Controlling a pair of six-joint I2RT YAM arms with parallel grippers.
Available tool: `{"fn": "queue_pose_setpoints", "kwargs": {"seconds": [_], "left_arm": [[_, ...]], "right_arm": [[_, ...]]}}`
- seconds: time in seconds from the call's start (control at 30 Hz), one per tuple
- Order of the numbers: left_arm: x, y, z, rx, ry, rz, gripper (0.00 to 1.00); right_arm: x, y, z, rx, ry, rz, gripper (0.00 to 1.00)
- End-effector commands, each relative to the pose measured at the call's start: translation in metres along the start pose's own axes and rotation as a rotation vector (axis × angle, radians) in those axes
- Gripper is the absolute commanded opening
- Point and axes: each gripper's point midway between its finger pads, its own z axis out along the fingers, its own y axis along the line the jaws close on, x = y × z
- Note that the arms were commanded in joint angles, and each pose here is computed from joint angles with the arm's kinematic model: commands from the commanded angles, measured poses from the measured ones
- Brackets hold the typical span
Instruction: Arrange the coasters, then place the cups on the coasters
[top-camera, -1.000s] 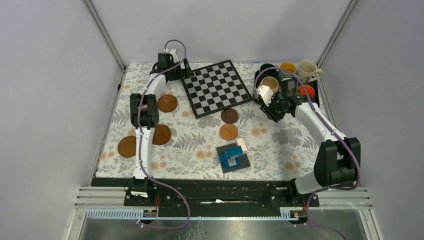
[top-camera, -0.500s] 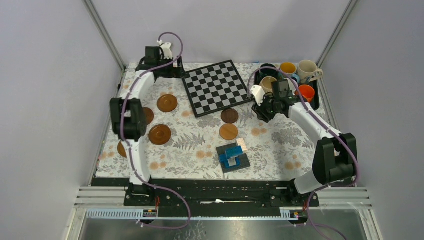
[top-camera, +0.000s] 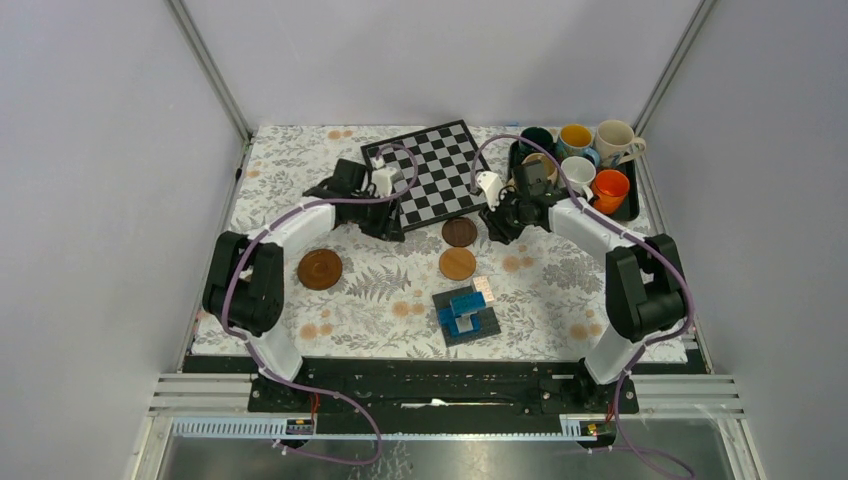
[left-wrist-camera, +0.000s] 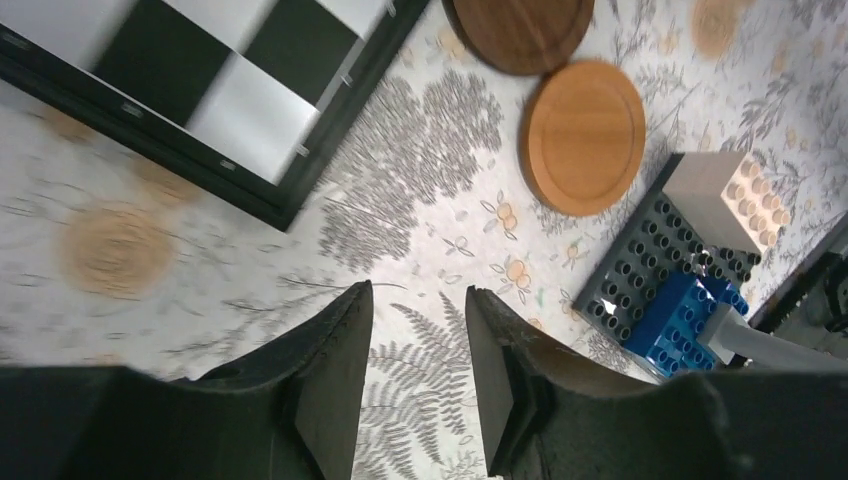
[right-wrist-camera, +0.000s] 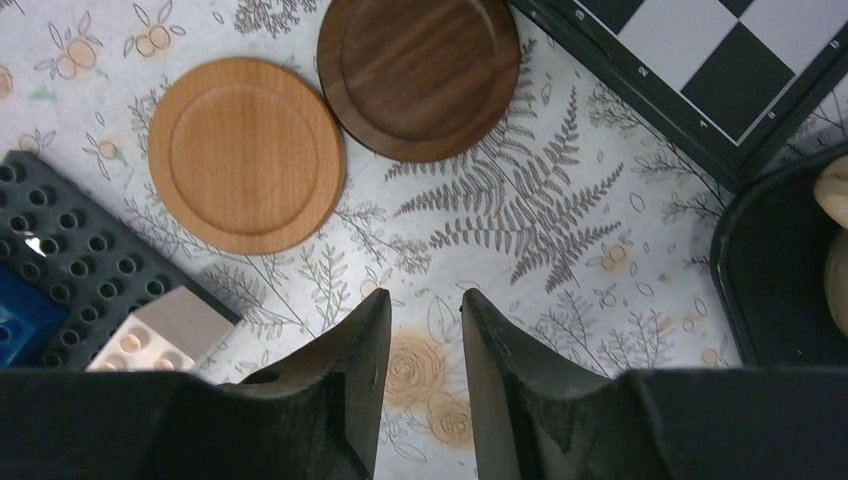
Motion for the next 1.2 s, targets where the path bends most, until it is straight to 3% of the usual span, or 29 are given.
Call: {"fn": "queue_pose_setpoints", "kwargs": {"seconds": [0.0, 0.17, 0.37, 0.67, 0.73, 0.8, 0.9, 1.07, 1.17], "left_arm": [[0.001, -0.010, 0.020, 0.023, -0.031, -0.042, 0.43], [0.011, 0.009, 0.053, -0.015, -0.016, -0.158, 0.40], [0.002, 0.031, 0.077, -0.076, -0.037, -0.180, 0.40], [-0.026, 0.076, 0.082, -0.193, -0.099, -0.223, 0.41], [-0.035, 0.080, 0.079, -0.174, -0.111, -0.229, 0.48], [-0.043, 0.067, 0.074, -0.101, -0.108, -0.199, 0.63], [-0.048, 0.046, 0.062, -0.025, -0.110, -0.151, 0.75], [-0.043, 0.039, 0.040, -0.018, -0.102, -0.156, 0.81], [-0.049, 0.042, 0.024, -0.021, -0.135, -0.174, 0.83]], "right_arm": [[-0.035, -0.005, 0.009, 0.017, -0.076, 0.010, 0.39], [-0.040, -0.005, 0.024, 0.024, -0.086, 0.038, 0.38], [-0.046, -0.003, 0.040, 0.014, -0.106, 0.044, 0.38], [-0.054, 0.001, 0.075, 0.024, -0.081, 0.005, 0.38], [-0.057, -0.001, 0.082, 0.033, -0.078, -0.001, 0.39], [-0.059, -0.002, 0.087, 0.034, -0.077, -0.006, 0.41], [-0.062, 0.002, 0.090, 0.001, -0.070, -0.016, 0.49], [-0.057, 0.020, 0.081, -0.087, -0.078, -0.101, 0.68], [-0.055, 0.028, 0.082, -0.110, -0.068, -0.159, 0.73]]}}
